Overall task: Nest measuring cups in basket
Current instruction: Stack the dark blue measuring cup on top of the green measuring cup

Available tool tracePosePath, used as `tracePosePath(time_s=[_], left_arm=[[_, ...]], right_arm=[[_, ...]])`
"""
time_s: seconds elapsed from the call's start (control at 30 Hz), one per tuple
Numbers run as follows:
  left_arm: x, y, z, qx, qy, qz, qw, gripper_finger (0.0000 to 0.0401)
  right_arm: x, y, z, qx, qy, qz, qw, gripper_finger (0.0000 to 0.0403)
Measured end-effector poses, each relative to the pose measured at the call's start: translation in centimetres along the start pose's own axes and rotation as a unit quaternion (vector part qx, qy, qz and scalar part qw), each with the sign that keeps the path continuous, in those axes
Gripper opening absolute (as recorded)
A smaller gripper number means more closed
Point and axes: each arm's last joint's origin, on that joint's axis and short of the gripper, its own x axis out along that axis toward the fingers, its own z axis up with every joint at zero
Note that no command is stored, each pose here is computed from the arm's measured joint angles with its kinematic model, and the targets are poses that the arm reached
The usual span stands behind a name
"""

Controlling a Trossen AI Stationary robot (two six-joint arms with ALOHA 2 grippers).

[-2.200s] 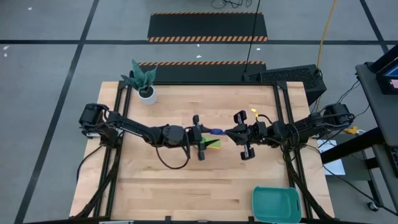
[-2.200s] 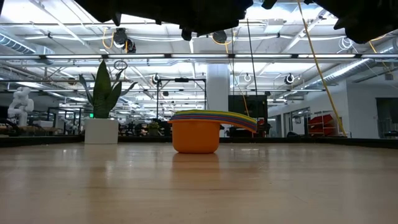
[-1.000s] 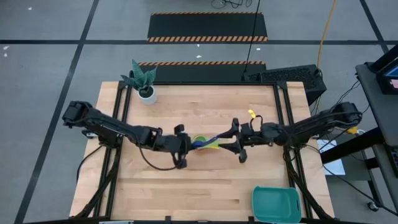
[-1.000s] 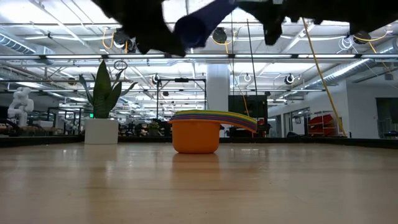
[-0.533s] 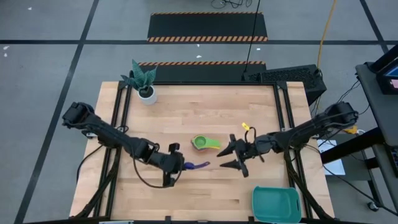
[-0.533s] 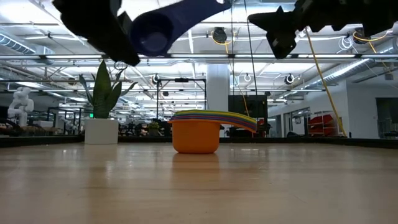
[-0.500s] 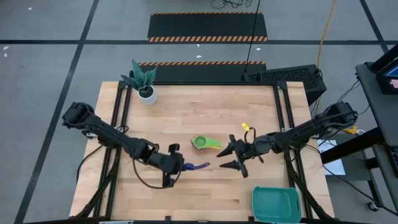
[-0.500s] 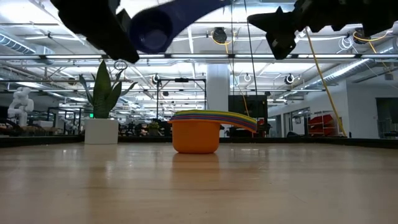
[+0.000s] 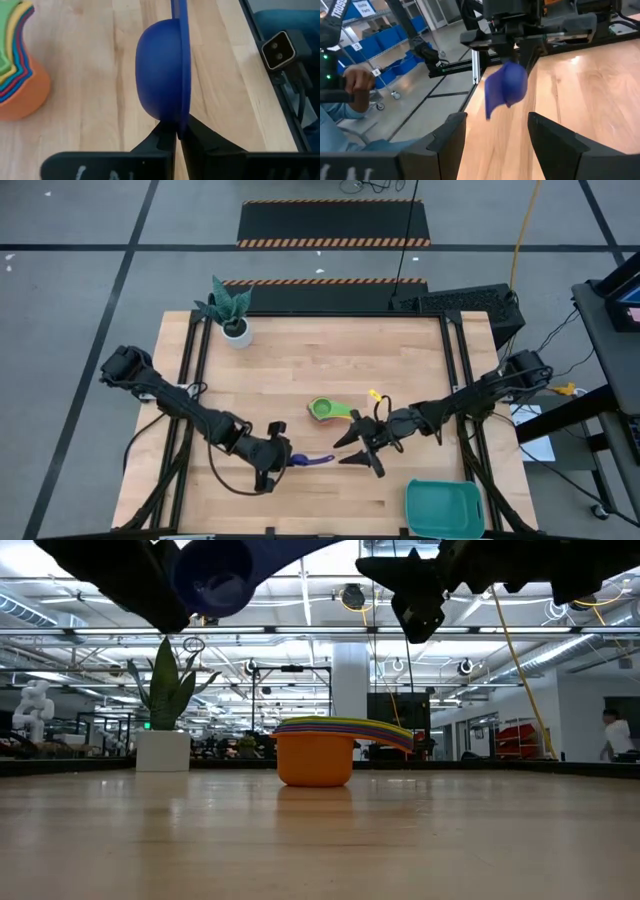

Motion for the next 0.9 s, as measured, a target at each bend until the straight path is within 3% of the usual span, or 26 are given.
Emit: tracePosePath(time_s=[0.2, 0.37, 0.9], left_arm=[[0.1, -0.3, -0.1, 0.002, 0.003, -0.004, 1.0, 0.0007], [0.2, -0.1, -0.1, 0.0, 0.002, -0.002, 1.0, 0.002], [0.3, 1.3, 0.4, -0.016, -0.003, 0.014, 1.0, 0.0017]], right_arm=[[0.5, 0.2, 0.3, -0.004, 0.001, 0.001, 1.0, 0.0208], [0.4, 0.2, 0.2, -0.001, 0.004, 0.0, 1.0, 0.0203], [0.4, 0.1, 0.2, -0.018, 0.007, -0.003, 1.0, 0.0108]])
